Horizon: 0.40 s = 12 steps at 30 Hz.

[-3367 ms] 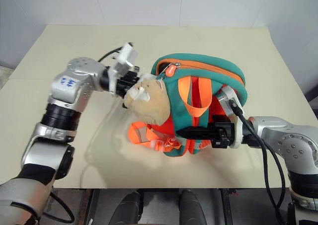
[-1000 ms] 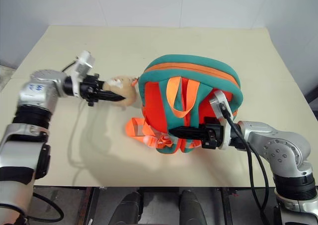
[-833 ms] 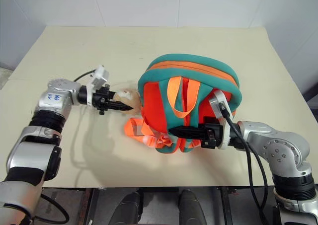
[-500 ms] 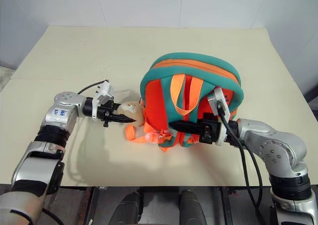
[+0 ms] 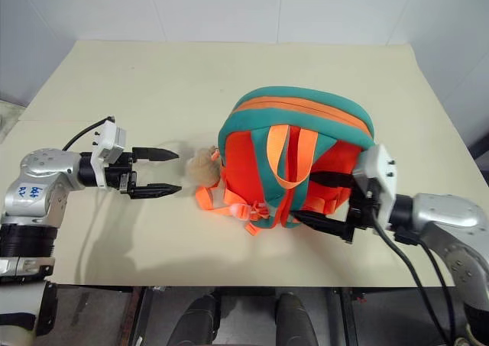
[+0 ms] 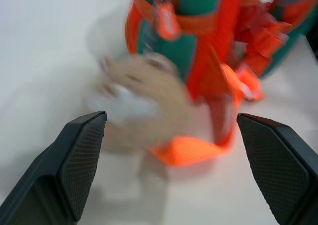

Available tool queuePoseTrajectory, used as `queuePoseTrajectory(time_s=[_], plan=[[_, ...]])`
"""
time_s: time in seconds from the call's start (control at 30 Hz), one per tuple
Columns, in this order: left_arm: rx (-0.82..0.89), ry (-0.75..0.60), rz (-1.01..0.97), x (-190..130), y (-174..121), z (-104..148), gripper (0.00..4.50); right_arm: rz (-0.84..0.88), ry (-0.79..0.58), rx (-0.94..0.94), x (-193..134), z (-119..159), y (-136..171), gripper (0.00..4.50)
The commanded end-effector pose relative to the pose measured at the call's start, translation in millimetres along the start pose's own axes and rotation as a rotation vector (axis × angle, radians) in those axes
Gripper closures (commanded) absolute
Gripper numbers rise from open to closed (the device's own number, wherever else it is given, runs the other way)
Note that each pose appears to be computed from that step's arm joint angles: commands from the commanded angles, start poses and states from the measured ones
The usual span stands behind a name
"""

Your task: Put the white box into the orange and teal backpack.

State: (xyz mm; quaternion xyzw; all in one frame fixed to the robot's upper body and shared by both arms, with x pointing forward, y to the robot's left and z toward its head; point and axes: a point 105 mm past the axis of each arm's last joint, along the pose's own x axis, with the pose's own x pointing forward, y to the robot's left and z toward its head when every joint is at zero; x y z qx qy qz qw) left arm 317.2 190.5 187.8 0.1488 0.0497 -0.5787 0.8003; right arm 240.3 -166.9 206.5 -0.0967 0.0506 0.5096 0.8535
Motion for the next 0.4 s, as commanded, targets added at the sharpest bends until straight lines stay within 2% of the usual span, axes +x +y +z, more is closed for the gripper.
queuePoseTrajectory(time_s=[0.03, 0.2, 0.3, 0.4], plan=[[0.028, -0.028, 0.058, -17.8, -6.6, 2.4, 0.0, -0.104, 0.072, -0.066, -32.1, -5.0, -10.2, 0.04], [0.044, -0.059, 0.127, -29.7, -7.6, 2.1, 0.0, -0.192, 0.128, -0.094, -63.1, -14.5, -24.1, 0.04], [0.051, -0.047, 0.129, -29.7, -13.0, -5.2, 0.0, -0.229, 0.133, -0.119, -72.5, -18.2, -32.2, 0.04], [0.065, -0.072, 0.144, -30.1, -16.8, 2.1, 0.0, -0.244, 0.134, -0.136, -78.5, -22.5, -41.8, 0.04]])
